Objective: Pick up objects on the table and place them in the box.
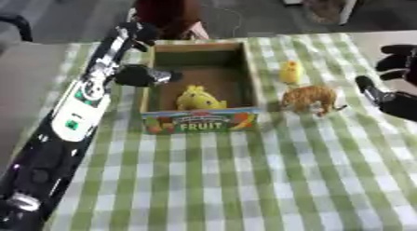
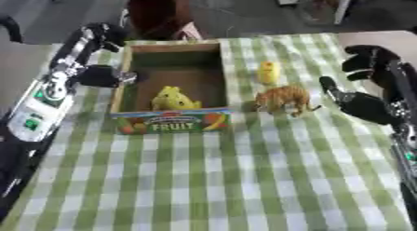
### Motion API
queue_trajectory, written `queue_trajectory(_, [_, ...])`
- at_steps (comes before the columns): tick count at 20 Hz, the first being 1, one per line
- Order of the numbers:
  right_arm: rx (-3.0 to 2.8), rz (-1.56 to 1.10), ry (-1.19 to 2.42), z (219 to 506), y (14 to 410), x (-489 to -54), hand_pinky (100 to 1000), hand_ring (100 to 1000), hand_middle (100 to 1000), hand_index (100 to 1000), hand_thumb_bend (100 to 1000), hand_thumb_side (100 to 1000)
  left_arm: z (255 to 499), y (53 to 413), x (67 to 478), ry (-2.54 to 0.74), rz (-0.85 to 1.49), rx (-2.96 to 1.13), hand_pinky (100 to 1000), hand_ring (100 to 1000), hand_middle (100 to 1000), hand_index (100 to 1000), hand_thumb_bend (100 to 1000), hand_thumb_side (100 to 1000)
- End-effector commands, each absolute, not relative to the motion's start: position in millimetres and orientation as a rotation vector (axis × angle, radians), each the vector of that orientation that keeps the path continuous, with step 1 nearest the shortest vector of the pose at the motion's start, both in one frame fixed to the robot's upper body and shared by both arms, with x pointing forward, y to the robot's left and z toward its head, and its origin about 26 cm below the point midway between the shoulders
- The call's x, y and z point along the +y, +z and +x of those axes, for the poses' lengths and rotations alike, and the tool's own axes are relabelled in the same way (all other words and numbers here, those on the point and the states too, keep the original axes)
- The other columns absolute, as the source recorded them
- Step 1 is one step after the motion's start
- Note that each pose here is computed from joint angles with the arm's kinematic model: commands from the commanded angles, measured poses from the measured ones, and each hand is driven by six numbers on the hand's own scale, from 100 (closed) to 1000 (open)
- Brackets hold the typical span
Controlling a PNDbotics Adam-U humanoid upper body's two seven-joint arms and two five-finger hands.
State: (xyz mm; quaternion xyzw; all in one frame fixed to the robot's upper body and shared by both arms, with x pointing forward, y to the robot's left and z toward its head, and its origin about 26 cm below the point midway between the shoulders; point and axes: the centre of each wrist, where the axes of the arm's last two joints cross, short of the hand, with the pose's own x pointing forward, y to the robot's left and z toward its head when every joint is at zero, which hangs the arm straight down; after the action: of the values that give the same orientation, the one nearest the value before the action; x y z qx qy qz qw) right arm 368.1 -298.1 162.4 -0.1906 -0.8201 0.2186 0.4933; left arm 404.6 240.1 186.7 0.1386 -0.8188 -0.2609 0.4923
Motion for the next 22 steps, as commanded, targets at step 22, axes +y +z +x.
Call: queue_trajectory(22, [-1.748, -0.662, 1.081, 437, 185, -318, 680, 714, 627, 783, 424, 100, 335, 181, 292, -0.308, 0.333, -2.052, 683, 645, 595, 712, 748, 161])
